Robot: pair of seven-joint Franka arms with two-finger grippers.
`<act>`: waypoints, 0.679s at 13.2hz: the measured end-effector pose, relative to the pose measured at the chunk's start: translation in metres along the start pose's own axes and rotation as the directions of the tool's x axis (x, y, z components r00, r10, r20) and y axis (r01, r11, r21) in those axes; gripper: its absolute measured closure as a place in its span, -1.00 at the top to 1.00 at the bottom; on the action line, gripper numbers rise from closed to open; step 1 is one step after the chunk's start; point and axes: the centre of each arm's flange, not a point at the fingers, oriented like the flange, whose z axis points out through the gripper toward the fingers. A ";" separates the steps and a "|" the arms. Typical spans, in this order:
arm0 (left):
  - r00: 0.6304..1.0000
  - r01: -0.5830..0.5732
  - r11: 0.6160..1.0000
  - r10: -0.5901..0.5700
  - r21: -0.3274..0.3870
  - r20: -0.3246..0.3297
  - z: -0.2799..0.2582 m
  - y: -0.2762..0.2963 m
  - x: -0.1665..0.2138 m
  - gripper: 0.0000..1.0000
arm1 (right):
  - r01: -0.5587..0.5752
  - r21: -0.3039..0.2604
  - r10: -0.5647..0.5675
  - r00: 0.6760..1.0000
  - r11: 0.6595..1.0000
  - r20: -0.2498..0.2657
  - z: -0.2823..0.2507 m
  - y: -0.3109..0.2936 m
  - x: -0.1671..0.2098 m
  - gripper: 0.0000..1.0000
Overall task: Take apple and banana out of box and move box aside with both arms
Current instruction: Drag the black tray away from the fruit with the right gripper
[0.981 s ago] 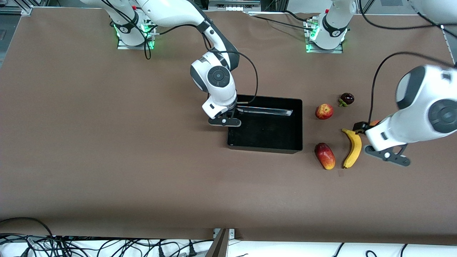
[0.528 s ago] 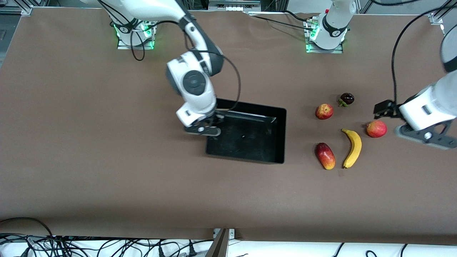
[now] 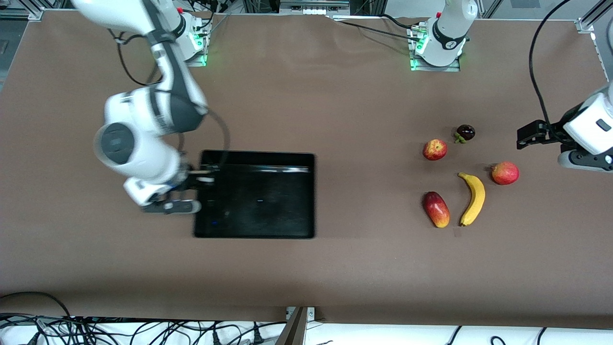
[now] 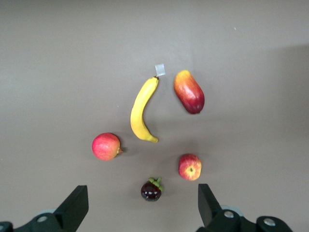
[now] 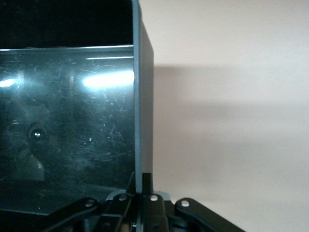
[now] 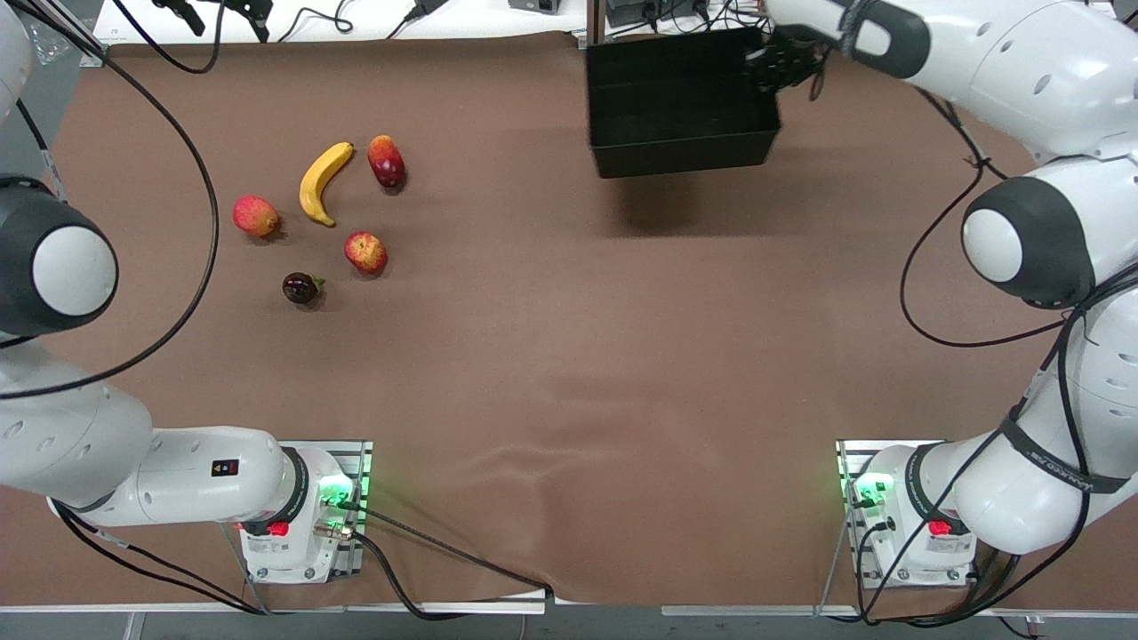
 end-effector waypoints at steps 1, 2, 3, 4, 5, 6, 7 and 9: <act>1.000 0.015 1.000 -0.015 0.004 -0.025 0.002 0.005 -0.006 1.00 | 0.030 -0.017 -0.030 0.999 0.999 0.014 0.001 0.034 0.003 -0.89; 0.998 0.022 1.000 -0.022 0.006 -0.054 0.002 0.007 -0.011 1.00 | 0.050 -0.031 -0.049 0.998 0.998 0.029 0.004 0.066 0.004 -0.89; 0.997 0.027 1.000 -0.027 0.006 -0.078 0.001 0.008 -0.017 1.00 | 0.056 -0.043 -0.054 0.998 0.997 0.042 0.008 0.096 0.002 -0.89; 0.995 0.039 0.999 -0.038 0.006 -0.087 0.000 0.008 -0.025 1.00 | 0.052 -0.052 -0.049 0.997 0.997 0.060 0.013 0.122 -0.002 -0.89; 0.995 0.052 0.999 -0.051 0.005 -0.088 -0.001 0.009 -0.033 1.00 | 0.048 -0.057 -0.043 0.996 0.997 0.076 0.020 0.144 -0.007 -0.89; 0.994 0.055 0.998 -0.054 0.005 -0.090 -0.003 0.012 -0.041 1.00 | 0.054 -0.055 -0.049 0.995 0.997 0.082 0.027 0.164 -0.012 -0.89; 0.994 0.052 0.999 -0.051 0.005 -0.095 -0.006 0.016 -0.047 1.00 | 0.063 -0.044 -0.060 0.995 0.997 0.077 0.036 0.183 -0.018 -0.89; 0.993 0.062 0.998 -0.061 0.003 -0.100 -0.008 0.015 -0.053 1.00 | 0.053 -0.024 -0.051 0.996 0.998 0.067 0.060 0.221 -0.032 -0.89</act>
